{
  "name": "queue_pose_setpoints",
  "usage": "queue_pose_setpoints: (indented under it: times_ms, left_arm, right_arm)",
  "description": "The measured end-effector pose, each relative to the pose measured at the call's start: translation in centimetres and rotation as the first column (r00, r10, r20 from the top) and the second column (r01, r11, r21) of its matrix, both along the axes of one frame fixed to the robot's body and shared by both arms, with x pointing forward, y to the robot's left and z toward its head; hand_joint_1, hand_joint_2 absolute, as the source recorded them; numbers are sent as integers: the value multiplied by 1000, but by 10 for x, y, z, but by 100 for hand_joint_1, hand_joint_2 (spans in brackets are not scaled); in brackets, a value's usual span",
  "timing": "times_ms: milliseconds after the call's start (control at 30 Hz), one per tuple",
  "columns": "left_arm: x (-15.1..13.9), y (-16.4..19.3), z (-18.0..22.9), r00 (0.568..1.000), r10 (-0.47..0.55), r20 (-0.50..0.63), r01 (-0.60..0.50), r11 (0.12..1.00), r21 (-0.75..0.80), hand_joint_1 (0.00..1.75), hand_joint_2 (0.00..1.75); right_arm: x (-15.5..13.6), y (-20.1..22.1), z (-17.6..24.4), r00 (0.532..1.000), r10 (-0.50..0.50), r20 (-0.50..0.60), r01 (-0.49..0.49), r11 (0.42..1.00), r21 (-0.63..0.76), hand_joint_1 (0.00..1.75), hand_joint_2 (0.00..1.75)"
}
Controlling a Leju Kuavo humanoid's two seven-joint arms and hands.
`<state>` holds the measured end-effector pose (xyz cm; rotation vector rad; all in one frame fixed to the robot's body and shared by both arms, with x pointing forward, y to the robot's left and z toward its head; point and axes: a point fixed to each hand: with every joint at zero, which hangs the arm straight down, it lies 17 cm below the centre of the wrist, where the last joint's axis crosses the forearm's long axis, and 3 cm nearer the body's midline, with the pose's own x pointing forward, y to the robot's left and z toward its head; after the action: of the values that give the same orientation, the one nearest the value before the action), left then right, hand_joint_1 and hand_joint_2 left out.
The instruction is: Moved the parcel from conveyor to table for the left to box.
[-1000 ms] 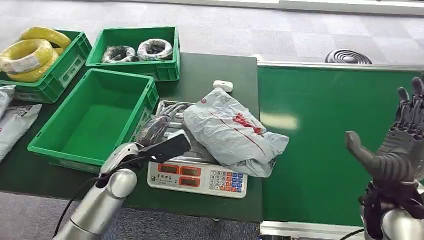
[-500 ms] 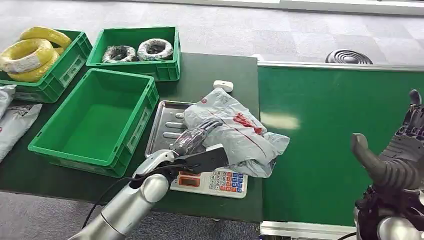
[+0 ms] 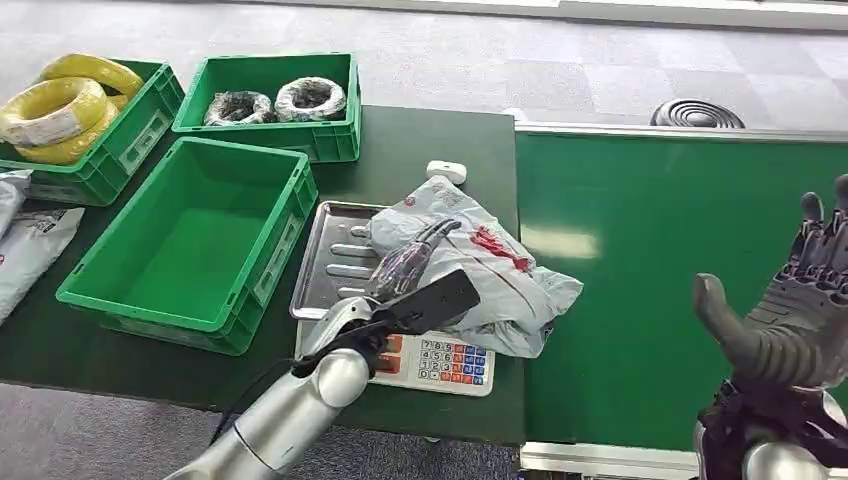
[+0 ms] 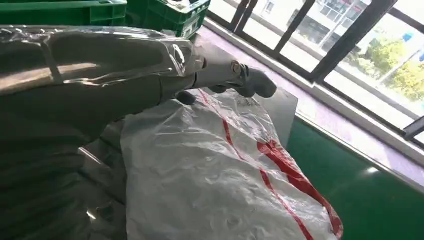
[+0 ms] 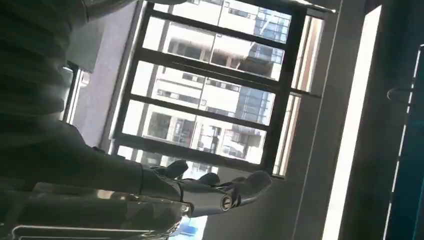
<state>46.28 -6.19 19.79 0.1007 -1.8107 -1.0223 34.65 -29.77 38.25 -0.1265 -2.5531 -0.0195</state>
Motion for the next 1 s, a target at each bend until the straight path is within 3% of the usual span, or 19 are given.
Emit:
queue_pose_setpoints:
  times_ms: [100, 500, 533, 567, 767, 800, 1000]
  left_arm:
    - [3, 1, -11, 1000, 21, 0, -21, 999, 33, 0, 175]
    - [-12, -9, -100, 992, -38, -123, 71, 958, 277, 0, 175]
    - [-12, -10, -101, 992, -41, -123, 75, 957, 282, 70, 175]
    - [-12, -11, -102, 991, -45, -123, 79, 956, 282, 164, 175]
    - [-12, -11, -101, 992, -45, -119, 77, 957, 279, 168, 175]
    - [-9, -12, -94, 994, -37, -103, 61, 970, 237, 175, 175]
    - [-4, -12, -68, 997, -21, -72, 29, 992, 119, 175, 175]
  right_arm:
    - [-1, 5, 2, 1000, 12, -1, -12, 1000, 11, 0, 175]
    - [-3, 15, 8, 998, 58, 9, -58, 997, 58, 0, 175]
    - [-3, 15, 9, 998, 58, 10, -59, 996, 60, 0, 175]
    - [-3, 15, 9, 998, 58, 10, -58, 996, 61, 0, 175]
    - [-3, 15, 9, 998, 58, 10, -58, 996, 61, 0, 175]
    - [-2, 14, 9, 998, 60, 12, -61, 996, 65, 0, 175]
    - [0, 14, 8, 998, 60, 5, -61, 996, 66, 0, 175]
